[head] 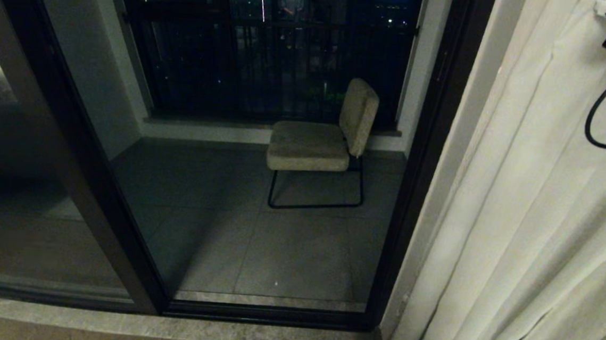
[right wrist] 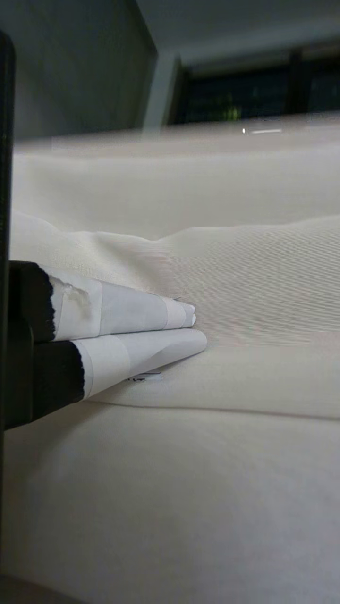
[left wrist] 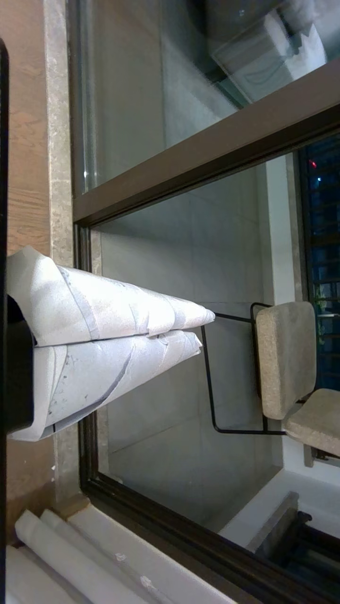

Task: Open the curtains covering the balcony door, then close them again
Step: Pull the inner curtains open on both sides

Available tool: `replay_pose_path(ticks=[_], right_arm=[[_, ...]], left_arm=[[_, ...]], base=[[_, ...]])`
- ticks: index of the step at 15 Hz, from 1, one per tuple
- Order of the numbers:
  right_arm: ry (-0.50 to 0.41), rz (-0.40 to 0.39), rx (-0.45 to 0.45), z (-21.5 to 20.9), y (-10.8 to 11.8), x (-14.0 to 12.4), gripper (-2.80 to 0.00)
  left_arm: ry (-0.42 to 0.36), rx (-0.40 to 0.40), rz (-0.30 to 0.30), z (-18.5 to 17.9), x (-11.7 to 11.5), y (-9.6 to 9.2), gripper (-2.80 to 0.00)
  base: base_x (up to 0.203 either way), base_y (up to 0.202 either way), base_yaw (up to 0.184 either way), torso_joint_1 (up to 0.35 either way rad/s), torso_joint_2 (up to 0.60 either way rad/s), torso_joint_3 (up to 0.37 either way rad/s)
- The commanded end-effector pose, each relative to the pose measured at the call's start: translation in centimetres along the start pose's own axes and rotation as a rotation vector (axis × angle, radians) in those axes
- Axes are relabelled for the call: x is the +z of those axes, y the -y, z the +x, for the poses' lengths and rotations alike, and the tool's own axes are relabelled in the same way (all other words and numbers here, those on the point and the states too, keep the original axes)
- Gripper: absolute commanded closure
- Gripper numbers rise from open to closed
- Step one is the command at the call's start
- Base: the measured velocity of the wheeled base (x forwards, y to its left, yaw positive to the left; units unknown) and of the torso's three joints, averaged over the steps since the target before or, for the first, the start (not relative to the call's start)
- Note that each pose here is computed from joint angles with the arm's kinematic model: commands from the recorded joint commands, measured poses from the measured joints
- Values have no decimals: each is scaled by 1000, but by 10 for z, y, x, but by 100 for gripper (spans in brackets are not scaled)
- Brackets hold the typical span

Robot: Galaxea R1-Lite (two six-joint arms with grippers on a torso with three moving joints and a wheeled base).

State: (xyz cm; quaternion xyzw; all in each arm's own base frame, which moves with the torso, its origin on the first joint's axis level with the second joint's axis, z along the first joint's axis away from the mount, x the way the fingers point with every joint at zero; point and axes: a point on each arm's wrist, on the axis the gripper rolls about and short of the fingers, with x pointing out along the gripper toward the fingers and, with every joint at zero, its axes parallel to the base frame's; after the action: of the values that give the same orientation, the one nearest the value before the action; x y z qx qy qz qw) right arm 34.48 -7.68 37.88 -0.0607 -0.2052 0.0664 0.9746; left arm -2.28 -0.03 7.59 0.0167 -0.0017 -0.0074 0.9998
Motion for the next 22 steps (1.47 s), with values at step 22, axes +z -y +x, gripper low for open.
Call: replay_pose_path(ticks=[22], right_arm=[[73,-155,-290,-9,101,-28,0]], left_arm=[[1,0,0,0,0,0,0]], base=[[0,0,0,0,0,0]])
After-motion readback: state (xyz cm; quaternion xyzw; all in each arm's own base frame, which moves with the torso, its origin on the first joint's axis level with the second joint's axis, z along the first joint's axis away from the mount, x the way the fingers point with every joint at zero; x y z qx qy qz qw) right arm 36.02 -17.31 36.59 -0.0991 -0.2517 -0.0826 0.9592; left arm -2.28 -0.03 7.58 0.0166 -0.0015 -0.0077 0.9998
